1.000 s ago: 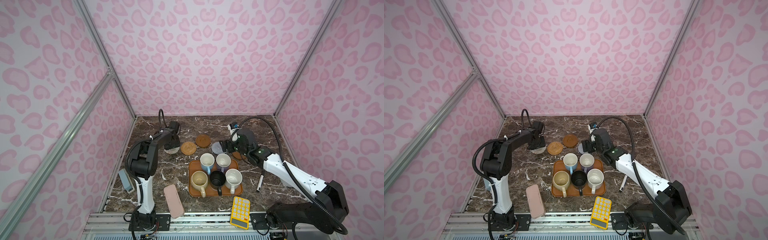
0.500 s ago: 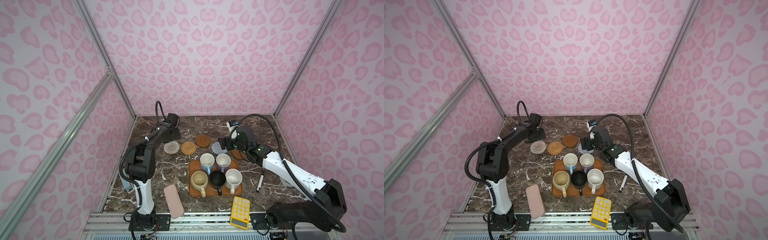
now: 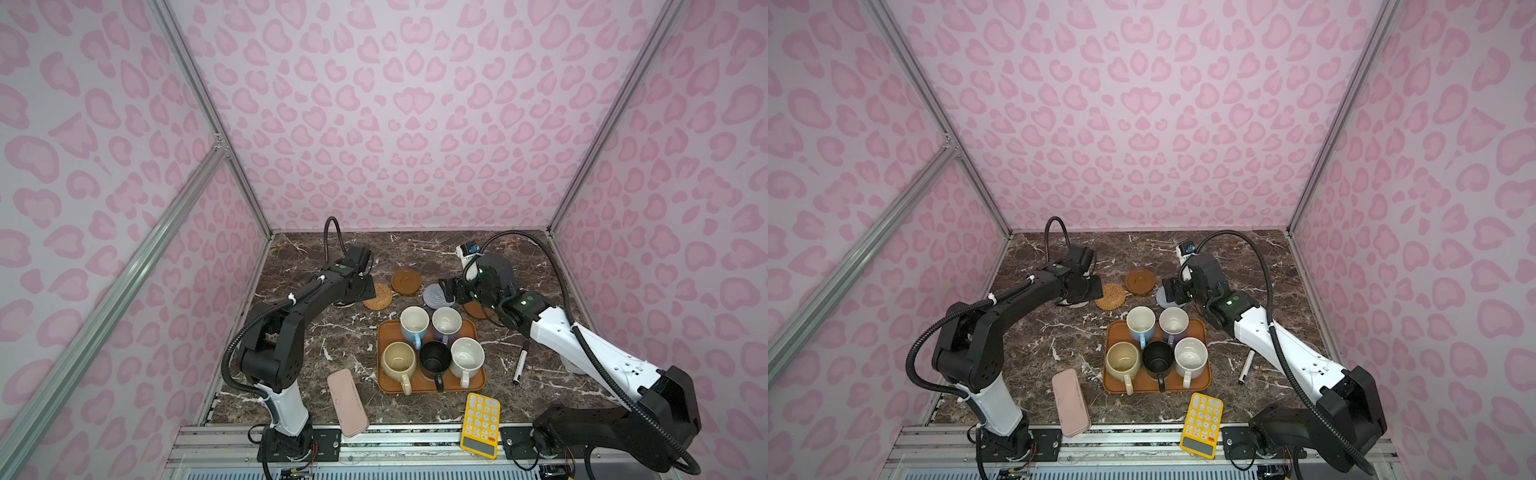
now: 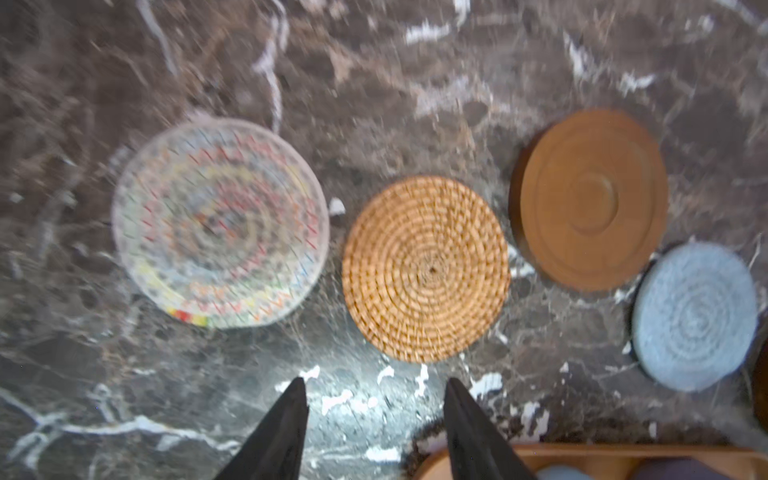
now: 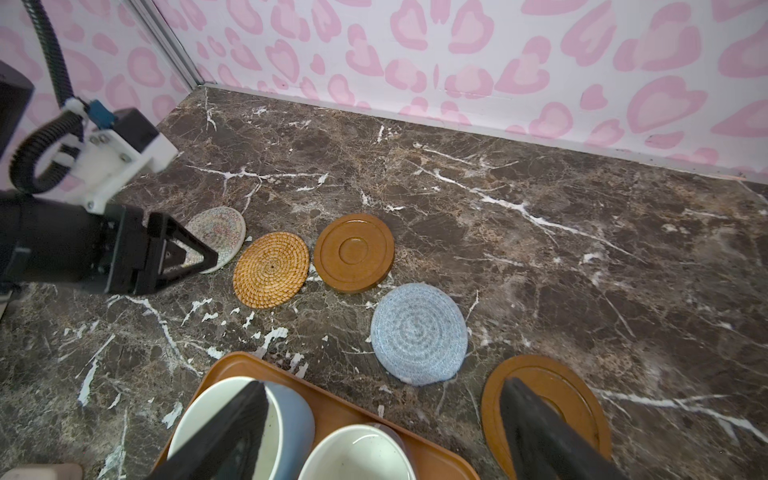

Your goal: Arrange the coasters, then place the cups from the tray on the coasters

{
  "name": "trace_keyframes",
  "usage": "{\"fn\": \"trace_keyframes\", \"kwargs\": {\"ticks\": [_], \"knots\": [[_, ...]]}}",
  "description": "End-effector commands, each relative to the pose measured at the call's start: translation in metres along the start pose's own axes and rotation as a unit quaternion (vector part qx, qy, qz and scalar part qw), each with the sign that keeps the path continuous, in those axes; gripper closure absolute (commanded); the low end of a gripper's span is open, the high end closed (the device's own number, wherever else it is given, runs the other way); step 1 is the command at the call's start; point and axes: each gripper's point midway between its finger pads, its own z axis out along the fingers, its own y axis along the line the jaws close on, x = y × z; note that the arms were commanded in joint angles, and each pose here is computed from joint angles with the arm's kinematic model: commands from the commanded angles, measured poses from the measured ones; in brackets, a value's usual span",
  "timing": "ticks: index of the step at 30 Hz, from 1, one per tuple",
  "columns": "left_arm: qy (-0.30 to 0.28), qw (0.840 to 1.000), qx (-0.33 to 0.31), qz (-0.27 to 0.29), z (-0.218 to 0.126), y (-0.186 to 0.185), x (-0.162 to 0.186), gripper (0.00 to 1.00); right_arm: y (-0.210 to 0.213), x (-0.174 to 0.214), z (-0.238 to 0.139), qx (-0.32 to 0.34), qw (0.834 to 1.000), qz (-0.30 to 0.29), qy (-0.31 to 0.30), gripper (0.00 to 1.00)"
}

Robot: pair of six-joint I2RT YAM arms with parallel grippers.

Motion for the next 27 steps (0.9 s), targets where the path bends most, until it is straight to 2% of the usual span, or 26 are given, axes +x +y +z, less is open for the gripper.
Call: {"fn": "trace_keyframes", "kwargs": {"ticks": [1,9,16,27], "knots": [[-0.003,1.0,0.009,-0.003,0.013,-0.01,0.003,0.47,0.001,0.004,0.002,-0.003,1.0,0.007,0.004,0.11],[0.008,0.999,-0.012,0.029,0.038,-0.025,-0.003,0.53,0.0,0.01,0.005,-0.001,1.0,0.006,0.015,0.11],[0.013,0.998,-0.046,0.049,0.056,-0.021,-0.011,0.56,-0.001,0.015,0.007,0.0,1.0,0.006,0.021,0.11],[0.028,0.996,-0.076,0.037,0.074,-0.002,-0.012,0.57,-0.001,0.021,0.013,0.0,0.999,0.005,0.032,0.11]]}}
